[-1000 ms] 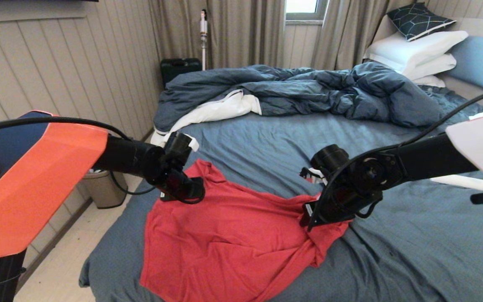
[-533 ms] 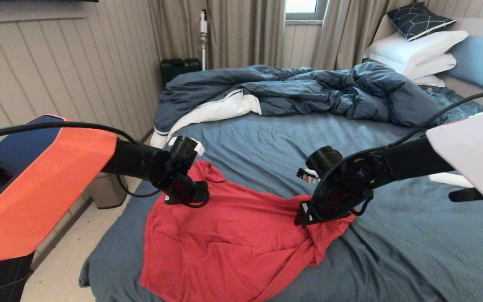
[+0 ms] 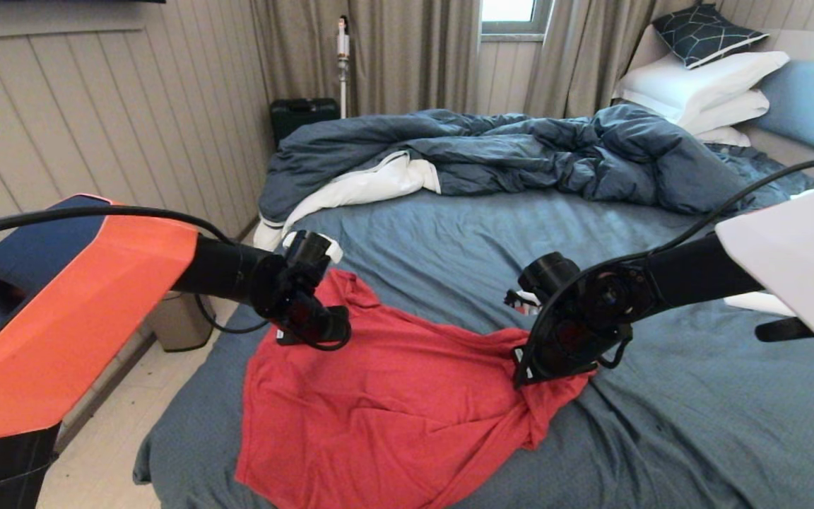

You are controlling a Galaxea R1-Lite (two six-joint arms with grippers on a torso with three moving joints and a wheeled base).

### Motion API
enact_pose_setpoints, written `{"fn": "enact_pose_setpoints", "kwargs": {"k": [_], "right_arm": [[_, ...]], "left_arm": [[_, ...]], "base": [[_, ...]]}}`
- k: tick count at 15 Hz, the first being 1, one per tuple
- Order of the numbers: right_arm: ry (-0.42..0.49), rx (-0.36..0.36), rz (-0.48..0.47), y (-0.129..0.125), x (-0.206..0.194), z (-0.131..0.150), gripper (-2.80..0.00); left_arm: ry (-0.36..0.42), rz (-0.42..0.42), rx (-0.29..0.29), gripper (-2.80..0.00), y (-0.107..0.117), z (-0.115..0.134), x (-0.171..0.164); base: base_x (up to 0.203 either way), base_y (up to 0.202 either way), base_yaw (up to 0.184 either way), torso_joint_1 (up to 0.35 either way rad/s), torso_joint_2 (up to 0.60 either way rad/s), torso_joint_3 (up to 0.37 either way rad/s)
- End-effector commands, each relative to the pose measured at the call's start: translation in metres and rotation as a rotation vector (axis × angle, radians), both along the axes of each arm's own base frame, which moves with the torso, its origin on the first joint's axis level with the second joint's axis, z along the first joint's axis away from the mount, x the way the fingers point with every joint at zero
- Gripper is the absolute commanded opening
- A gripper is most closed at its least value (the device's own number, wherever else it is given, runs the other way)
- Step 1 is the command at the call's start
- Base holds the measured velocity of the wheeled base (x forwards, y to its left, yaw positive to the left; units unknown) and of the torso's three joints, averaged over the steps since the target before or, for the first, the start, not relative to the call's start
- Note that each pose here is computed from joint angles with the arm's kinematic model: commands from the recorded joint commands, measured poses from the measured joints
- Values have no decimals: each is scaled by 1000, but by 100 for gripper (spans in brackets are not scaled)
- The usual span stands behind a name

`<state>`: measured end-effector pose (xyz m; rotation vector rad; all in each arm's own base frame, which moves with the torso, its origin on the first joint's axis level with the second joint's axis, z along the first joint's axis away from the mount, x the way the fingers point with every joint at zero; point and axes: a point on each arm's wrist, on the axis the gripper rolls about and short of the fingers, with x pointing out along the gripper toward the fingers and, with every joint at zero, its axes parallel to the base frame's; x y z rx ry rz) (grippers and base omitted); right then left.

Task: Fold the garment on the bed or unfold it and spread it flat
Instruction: Unford the red T-shirt

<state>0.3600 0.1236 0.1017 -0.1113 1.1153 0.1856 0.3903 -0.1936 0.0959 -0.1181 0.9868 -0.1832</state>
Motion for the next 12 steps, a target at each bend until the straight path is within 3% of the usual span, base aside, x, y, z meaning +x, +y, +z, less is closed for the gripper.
{"fn": "enact_pose_setpoints", "kwargs": {"k": [1,6,12], "right_arm": [[-18,0,-6,-2,-3,8,-280],[-46,-9,-24,-16,-44,35,-280],[4,-31,-59,-52,-121,38,-280]], "left_arm": [[6,-3,2,-280,-2,-1,-1],[9,-9,3,-280,-4,-2,-3],[10,-14,3,-280,-6,0,-6]], "base": [[0,0,0,0,0,0],[0,0,0,0,0,0],[0,0,0,0,0,0]]}}
